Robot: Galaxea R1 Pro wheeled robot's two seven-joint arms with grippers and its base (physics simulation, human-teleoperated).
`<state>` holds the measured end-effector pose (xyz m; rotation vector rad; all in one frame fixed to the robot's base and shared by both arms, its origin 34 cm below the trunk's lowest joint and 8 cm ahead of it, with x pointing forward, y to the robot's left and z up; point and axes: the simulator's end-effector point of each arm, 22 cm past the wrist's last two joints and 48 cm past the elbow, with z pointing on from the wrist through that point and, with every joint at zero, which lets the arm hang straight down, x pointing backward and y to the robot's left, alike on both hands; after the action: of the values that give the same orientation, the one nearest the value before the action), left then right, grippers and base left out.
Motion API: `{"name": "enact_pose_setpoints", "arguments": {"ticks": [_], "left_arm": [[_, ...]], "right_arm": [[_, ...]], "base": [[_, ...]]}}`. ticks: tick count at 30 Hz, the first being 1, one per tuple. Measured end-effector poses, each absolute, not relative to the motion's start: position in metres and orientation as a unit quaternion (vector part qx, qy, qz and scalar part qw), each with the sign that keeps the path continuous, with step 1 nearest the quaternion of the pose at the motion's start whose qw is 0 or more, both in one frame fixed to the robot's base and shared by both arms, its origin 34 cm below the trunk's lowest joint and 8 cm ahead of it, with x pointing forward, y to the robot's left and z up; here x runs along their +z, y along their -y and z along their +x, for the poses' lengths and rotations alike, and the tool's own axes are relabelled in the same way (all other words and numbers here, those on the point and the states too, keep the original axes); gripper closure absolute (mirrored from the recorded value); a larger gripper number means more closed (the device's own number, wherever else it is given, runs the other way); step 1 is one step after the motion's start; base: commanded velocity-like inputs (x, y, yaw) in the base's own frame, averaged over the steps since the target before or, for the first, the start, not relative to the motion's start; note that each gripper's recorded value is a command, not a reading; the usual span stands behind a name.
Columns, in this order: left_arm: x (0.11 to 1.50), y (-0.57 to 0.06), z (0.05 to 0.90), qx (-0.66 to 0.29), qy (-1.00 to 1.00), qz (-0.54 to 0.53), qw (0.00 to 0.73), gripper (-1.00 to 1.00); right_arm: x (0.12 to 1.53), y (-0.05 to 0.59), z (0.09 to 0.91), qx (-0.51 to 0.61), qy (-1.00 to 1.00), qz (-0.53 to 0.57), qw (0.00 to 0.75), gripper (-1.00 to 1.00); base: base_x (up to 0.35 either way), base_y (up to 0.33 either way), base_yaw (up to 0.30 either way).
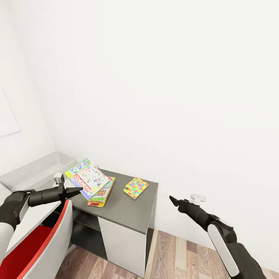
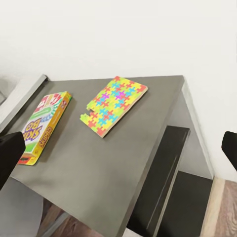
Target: Put all the toys in the child's room - the three board games (two on the bed and one on the table), the two jigsaw puzzles on the table, and the tennis ball on the table - inside the toy box on the table in the child's room.
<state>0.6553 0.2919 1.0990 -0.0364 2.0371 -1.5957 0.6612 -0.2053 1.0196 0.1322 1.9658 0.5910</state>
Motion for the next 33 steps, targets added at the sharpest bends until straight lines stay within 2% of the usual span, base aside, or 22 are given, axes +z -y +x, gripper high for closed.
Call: {"name": "enact_pose_setpoints", "arguments": {"ticks": [7,33], "left_arm": [[1.1001,-0.2926,0.6554,-0.593,-0.756,-0.014,0.275,1.00],[1.1053,-0.2904,0.6536,-0.593,-0.756,-0.008,0.278,1.00]], "right_arm": [[1.0196,0.2017,0.6613,0.247,-0.818,0.057,0.516,-1.00],[1.0247,0.2008,0.6608,0.247,-0.816,0.057,0.519,-1.00]], "base": [[0.000,0.000,0.108],[0.000,0.000,0.268]]}}
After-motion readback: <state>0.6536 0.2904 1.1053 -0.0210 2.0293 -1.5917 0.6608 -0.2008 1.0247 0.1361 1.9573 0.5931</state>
